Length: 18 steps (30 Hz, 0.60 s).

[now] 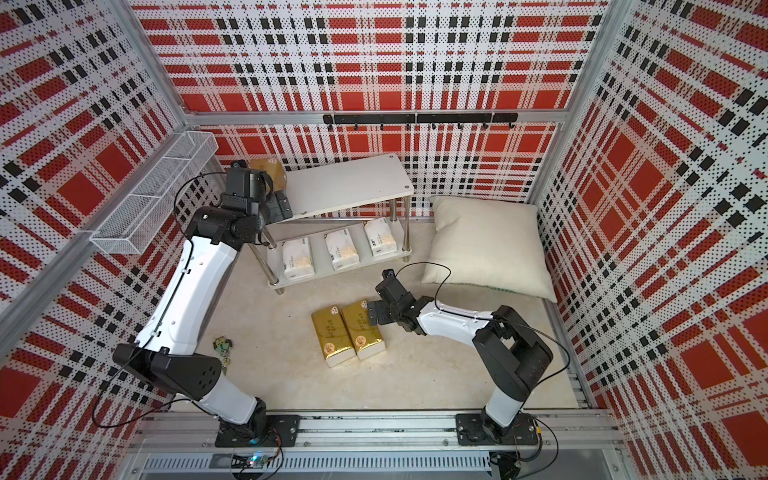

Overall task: Place the tissue boxes on the shelf by color
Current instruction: Place a box of tissues on the shelf.

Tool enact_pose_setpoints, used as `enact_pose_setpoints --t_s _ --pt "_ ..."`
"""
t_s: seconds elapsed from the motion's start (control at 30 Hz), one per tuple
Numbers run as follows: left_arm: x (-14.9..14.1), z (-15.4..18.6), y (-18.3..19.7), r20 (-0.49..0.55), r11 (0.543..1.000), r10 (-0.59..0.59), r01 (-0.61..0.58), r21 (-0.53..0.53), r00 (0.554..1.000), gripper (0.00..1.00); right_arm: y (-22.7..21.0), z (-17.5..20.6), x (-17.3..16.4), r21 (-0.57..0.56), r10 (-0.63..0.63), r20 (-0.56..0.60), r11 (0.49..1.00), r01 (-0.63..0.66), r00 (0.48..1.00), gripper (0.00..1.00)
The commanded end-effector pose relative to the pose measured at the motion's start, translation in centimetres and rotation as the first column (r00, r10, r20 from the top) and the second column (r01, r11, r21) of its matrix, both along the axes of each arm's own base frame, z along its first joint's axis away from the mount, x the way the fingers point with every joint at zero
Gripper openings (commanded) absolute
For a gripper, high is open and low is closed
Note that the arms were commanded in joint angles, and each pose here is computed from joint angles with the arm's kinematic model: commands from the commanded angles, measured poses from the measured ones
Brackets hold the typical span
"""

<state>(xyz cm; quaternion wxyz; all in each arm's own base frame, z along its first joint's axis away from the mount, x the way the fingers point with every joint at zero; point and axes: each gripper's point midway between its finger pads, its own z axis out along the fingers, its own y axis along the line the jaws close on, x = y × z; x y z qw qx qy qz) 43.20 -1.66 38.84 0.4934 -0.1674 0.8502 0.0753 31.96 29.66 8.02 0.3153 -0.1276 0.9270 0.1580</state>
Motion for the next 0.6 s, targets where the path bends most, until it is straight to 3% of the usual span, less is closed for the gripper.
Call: enact_pose_setpoints --t_s 0.0,0.57 --pt "-0.8 1.1 0.5 0.038 1.000 0.011 -0.011 -0.009 0.999 0.99 1.0 0.1 -0.1 0.011 0.018 0.000 1.000 -0.018 1.000 1.00" --pt "-0.6 1.4 -0.7 0.088 0.997 -0.041 0.047 -0.067 0.995 0.95 1.1 -0.1 -0.3 0.007 0.020 0.001 1.000 -0.020 1.000 1.00"
